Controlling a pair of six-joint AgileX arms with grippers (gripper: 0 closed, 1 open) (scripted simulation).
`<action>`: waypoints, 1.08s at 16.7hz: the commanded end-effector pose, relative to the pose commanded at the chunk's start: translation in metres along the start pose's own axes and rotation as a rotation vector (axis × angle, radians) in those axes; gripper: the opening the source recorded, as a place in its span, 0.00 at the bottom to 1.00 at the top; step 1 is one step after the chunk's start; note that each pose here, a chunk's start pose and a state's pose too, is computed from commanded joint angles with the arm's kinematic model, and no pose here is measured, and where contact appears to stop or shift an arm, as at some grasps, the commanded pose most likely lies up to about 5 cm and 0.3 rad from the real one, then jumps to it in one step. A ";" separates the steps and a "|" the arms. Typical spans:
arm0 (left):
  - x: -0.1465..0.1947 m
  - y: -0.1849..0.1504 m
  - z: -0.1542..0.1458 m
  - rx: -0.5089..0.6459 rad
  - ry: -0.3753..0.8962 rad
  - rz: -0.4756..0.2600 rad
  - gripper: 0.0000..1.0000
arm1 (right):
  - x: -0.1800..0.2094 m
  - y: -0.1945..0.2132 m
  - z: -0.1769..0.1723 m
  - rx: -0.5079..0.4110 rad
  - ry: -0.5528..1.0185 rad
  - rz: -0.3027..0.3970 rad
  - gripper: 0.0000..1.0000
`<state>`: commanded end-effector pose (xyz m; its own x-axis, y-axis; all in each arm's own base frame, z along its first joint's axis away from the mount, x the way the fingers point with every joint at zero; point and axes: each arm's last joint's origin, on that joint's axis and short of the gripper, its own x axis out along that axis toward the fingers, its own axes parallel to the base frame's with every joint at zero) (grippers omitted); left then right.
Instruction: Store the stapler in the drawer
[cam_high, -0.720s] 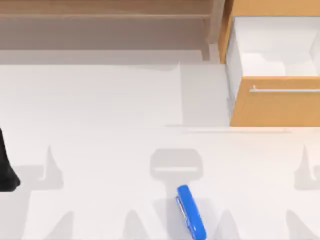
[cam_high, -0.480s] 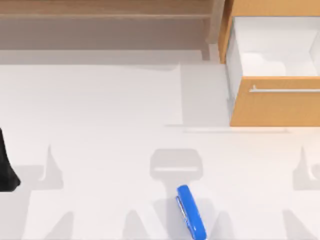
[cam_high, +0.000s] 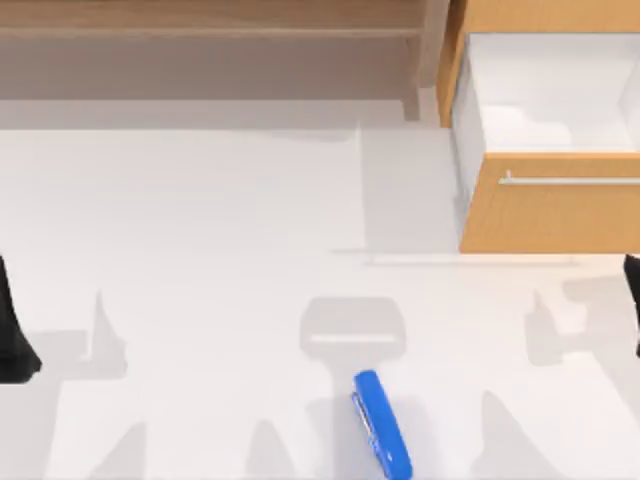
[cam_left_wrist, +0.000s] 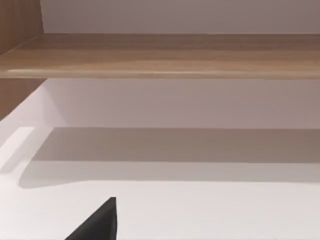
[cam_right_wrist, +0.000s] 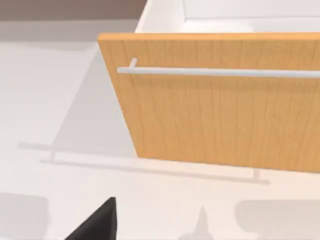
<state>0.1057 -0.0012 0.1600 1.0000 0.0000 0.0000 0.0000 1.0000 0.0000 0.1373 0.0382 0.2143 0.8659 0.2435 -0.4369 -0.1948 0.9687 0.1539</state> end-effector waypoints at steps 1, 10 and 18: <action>0.000 0.000 0.000 0.000 0.000 0.000 1.00 | 0.008 0.008 0.008 0.006 0.089 0.022 1.00; 0.000 0.000 0.000 0.000 0.000 0.000 1.00 | 0.101 0.127 0.025 -0.076 0.792 0.063 1.00; 0.000 0.000 0.000 0.000 0.000 0.000 1.00 | 0.144 0.209 -0.025 -0.214 1.095 -0.041 1.00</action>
<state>0.1057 -0.0012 0.1600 1.0000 0.0000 0.0000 0.0000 1.0000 0.0000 0.2096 0.2770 0.1614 0.0204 0.0197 -0.9996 -0.3422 0.9395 0.0116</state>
